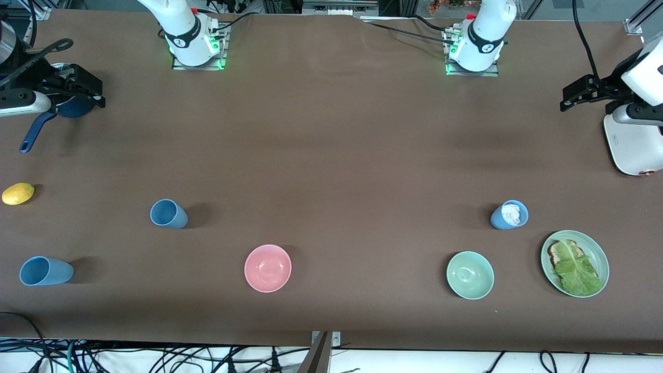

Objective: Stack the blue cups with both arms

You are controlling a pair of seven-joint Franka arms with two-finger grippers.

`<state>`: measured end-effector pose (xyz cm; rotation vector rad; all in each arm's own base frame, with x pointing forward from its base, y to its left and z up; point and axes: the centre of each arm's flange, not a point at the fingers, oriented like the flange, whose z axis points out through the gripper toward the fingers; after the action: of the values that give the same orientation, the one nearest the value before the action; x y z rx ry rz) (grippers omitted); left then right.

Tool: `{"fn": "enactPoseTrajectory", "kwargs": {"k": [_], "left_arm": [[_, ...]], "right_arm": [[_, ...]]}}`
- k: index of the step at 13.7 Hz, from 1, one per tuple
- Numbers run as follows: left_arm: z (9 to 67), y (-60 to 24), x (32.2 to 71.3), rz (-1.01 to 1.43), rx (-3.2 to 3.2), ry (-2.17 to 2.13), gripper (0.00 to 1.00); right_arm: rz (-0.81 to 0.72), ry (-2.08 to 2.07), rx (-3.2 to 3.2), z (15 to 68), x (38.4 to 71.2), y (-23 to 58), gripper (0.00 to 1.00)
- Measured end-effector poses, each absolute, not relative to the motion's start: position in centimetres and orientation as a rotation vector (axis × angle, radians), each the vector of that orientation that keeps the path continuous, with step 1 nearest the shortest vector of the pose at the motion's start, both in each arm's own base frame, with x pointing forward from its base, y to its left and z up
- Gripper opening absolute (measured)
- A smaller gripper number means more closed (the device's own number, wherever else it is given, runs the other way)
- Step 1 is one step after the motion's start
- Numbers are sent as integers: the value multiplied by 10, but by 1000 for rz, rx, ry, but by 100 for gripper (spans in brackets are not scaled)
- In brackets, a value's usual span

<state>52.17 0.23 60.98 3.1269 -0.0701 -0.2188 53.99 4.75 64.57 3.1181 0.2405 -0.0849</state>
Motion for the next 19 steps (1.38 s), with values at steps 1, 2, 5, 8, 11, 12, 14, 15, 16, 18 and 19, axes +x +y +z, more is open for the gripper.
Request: {"fn": "enactPoseTrajectory", "kwargs": {"k": [1,2,5,8,11,12,14,15,16,18,19], "left_arm": [[610,2,522,-219,3127,-70,100],[610,2,522,-219,3127,-71,100],[610,2,522,-219,3127,-71,100],[610,2,522,-219,3127,-71,100],[610,2,522,-219,3127,-71,100],[610,2,522,-219,3127,-71,100],[610,2,522,-219,3127,-71,100],[610,2,522,-219,3127,-71,100],[610,2,522,-219,3127,-71,100],[610,2,522,-219,3127,-71,100],[610,2,522,-219,3127,-71,100]], "right_arm": [[-85,240,3118,646,540,47,100],[-87,239,3118,646,540,47,100],[-94,238,3118,647,537,46,100],[-92,238,3118,650,535,46,100],[-92,238,3117,650,535,46,100],[-92,235,3117,650,535,45,100],[-96,221,3118,648,537,40,100],[-98,216,3118,646,539,39,100],[-100,215,3117,645,540,38,100],[-102,215,3116,643,541,38,100],[-104,215,3116,642,541,38,100]]}}
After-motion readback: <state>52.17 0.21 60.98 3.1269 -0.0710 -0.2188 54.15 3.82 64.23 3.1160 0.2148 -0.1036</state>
